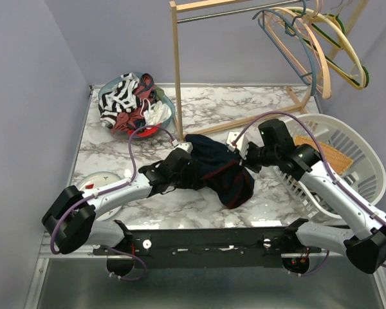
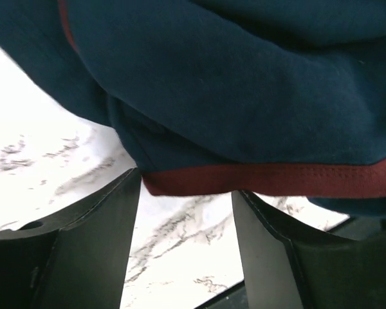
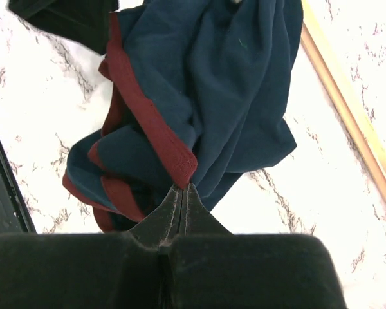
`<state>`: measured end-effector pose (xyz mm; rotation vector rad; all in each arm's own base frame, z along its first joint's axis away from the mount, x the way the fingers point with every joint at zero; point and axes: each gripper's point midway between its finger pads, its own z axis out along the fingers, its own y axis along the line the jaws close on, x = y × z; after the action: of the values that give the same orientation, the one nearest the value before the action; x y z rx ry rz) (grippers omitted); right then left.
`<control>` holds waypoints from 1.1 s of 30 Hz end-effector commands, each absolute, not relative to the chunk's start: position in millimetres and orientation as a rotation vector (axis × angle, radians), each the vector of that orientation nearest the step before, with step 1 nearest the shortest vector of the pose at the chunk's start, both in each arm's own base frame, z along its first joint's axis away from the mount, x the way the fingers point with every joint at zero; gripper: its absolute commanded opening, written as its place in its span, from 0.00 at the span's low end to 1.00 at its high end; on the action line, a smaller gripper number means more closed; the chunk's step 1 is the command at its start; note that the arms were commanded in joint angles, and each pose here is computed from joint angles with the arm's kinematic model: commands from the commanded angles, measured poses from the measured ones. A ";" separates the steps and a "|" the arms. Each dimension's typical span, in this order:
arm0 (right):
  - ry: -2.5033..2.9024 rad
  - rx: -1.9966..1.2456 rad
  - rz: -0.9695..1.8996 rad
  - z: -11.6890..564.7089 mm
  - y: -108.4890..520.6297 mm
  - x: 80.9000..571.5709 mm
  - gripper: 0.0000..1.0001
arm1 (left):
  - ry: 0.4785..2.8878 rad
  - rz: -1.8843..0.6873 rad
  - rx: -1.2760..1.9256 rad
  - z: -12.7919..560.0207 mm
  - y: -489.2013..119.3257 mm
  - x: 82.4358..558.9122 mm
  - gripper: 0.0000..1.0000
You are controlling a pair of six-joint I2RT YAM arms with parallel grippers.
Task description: Place the tank top on the hanger
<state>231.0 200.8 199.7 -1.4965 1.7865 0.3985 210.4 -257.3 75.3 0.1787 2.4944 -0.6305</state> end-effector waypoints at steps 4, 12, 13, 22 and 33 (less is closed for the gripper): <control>1.788 -1.492 0.405 209.9 197.8 227.5 0.01 | 2.426 -0.403 0.205 90.6 -239.4 230.7 0.69; 1.765 -1.456 0.410 238.6 198.1 233.3 0.01 | 2.451 -0.383 0.281 82.7 -246.4 232.9 0.68; 1.761 -1.451 0.409 241.8 197.8 234.1 0.01 | 2.452 -0.373 0.285 81.8 -246.5 233.8 0.67; 1.708 -1.409 0.348 276.6 184.9 234.1 0.00 | 2.307 -0.395 0.305 155.0 -256.7 255.8 0.00; 1.519 -1.263 0.174 383.6 155.9 237.5 0.01 | 1.916 -0.692 0.413 353.8 -256.3 232.5 0.00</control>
<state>238.2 173.7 334.6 -1.3337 1.6006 0.2608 251.2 -261.0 292.4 0.3157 2.0350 -0.6127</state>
